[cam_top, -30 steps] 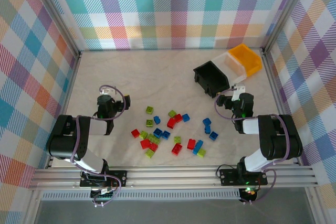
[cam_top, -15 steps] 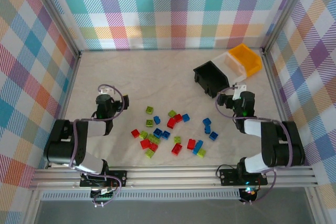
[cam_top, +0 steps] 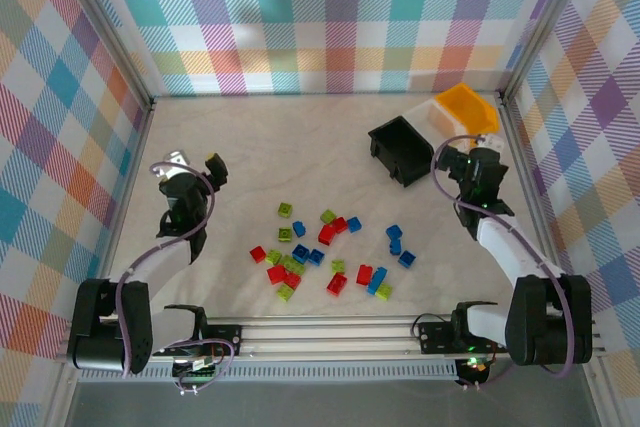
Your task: Sort the legos into containers by color
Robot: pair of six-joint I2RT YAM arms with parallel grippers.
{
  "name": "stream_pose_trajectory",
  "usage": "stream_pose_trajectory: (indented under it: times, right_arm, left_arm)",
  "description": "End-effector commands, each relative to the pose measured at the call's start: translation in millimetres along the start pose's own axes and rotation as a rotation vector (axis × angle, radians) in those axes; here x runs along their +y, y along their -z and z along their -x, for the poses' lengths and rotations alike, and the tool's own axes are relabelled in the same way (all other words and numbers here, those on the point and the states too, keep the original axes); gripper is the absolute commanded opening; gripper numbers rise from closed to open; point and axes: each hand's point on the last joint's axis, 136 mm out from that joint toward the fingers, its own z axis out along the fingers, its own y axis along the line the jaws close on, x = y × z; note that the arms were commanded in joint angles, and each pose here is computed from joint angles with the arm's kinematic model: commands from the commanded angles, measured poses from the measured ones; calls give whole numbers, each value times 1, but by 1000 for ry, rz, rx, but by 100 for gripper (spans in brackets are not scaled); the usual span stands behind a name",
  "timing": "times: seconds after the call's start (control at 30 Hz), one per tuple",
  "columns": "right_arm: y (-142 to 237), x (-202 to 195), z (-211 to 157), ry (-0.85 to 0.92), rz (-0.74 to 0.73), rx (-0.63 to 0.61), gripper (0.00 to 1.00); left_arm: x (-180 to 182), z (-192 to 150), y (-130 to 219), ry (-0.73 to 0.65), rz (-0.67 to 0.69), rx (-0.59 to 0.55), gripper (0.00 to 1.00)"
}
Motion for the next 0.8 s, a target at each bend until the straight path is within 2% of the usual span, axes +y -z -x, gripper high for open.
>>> stream_pose_trajectory:
  times: [0.0,0.07,0.13,0.17,0.2,0.27,0.37,0.47,0.77]
  right_arm:
    - [13,-27,-3,-281,-117,-15,100]
    - [14,-12,-10,-332,51,44,100]
    - [14,-30,-29,-495,-4,170,100]
    - [9,-15,-27,-496,160,239,100]
    - [4,-10,-27,-521,237,278,100]
    - [-7,-10,-37,-570,247,345,100]
    - [-5,-2,-37,-548,292,337,100]
    - [-1,33,-42,-390,356,449,100]
    - [-9,129,-84,34,400,661,100]
  left_arm:
    - [-4,28,3,216,9,-45,100]
    - [11,25,6,362,96,-3,100]
    - [21,23,7,455,145,41,100]
    - [17,26,6,460,104,64,100]
    - [14,26,4,469,72,80,100]
    - [5,28,1,496,1,100,100]
    - [0,29,1,556,-57,70,100]
    - [-5,29,4,605,-104,66,100]
    - [-63,23,0,524,-281,308,100]
